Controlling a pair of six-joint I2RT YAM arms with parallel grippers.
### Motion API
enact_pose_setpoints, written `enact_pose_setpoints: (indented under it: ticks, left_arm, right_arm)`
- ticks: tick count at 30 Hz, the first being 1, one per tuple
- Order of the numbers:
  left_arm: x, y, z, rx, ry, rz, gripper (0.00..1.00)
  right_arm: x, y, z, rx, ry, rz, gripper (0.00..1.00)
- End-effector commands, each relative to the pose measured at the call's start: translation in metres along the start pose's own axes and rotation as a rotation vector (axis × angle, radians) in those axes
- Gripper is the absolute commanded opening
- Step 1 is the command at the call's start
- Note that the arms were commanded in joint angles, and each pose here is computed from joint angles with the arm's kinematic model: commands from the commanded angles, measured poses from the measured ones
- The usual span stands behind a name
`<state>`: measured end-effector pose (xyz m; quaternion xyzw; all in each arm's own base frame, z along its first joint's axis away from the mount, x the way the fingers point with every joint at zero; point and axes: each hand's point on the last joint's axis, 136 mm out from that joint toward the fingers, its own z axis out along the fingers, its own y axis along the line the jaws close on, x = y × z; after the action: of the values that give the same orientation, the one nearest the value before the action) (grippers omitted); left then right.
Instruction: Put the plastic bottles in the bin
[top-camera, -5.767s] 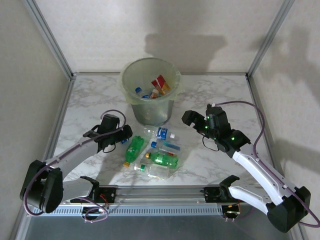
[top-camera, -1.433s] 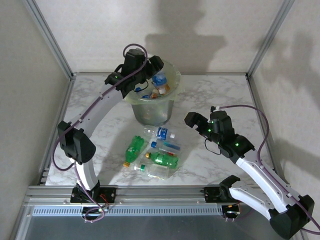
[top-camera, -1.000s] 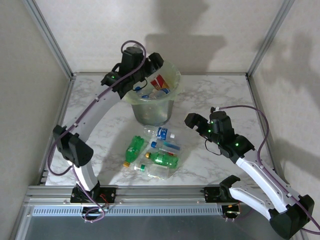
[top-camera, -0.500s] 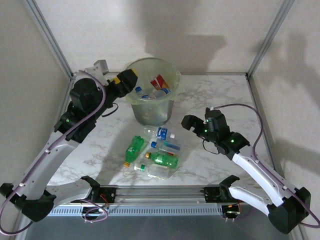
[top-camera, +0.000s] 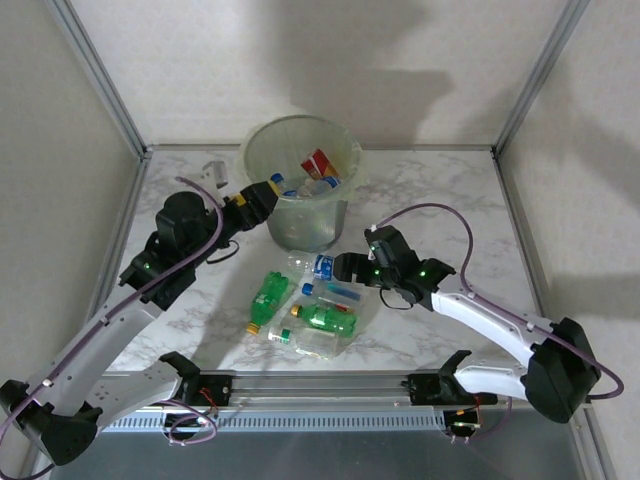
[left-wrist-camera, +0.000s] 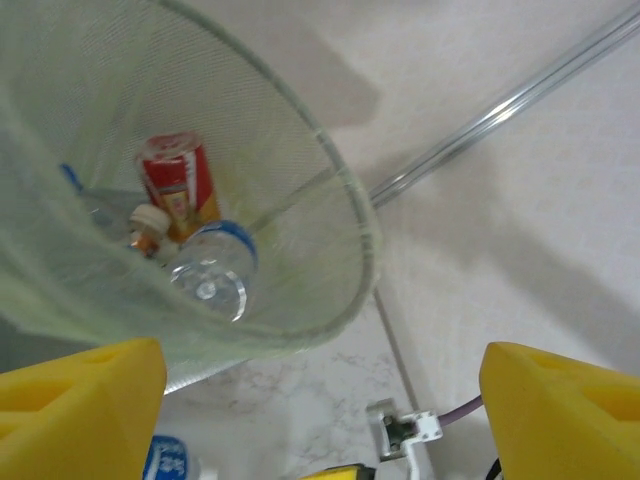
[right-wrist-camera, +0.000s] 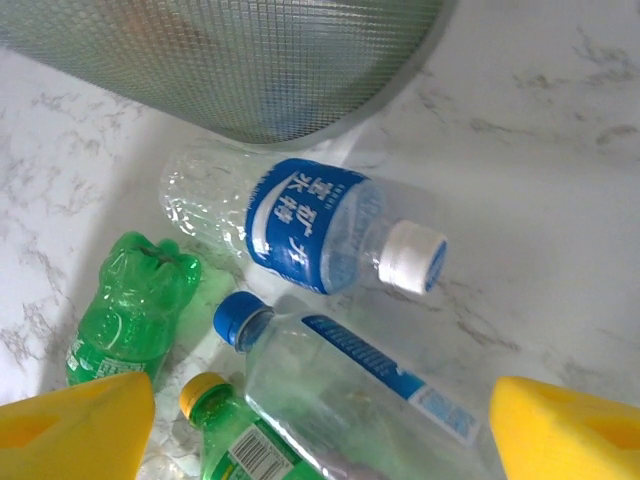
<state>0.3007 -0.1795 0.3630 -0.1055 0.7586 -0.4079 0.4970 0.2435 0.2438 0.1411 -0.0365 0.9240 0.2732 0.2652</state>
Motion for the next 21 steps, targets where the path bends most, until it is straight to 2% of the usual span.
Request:
enact_pose_setpoints:
  ticks: [1, 8, 12, 16, 21]
  left_arm:
    - [-0.001, 0.019, -0.008, -0.062, -0.04, -0.042, 0.78]
    - [0.037, 0.087, -0.013, -0.296, 0.026, -0.105, 0.71]
    - [0.052, 0.104, -0.017, -0.321, 0.037, -0.139, 0.7]
    - [0.061, 0.113, -0.015, -0.333, 0.05, -0.165, 0.7]
    - [0.069, 0.121, -0.012, -0.344, 0.063, -0.186, 0.68]
  right_arm:
    - [-0.002, 0.004, 0.014, -0.046, -0.006, -0.062, 0.84]
    - [-0.001, -0.004, 0.032, -0.048, 0.031, -0.091, 0.84]
    - [0.002, -0.007, 0.041, -0.032, 0.053, -0.125, 0.84]
    - [-0.001, -0.011, 0.047, 0.004, 0.052, -0.152, 0.91]
    - [-0.003, -0.009, 0.055, 0.008, 0.061, -0.174, 0.92]
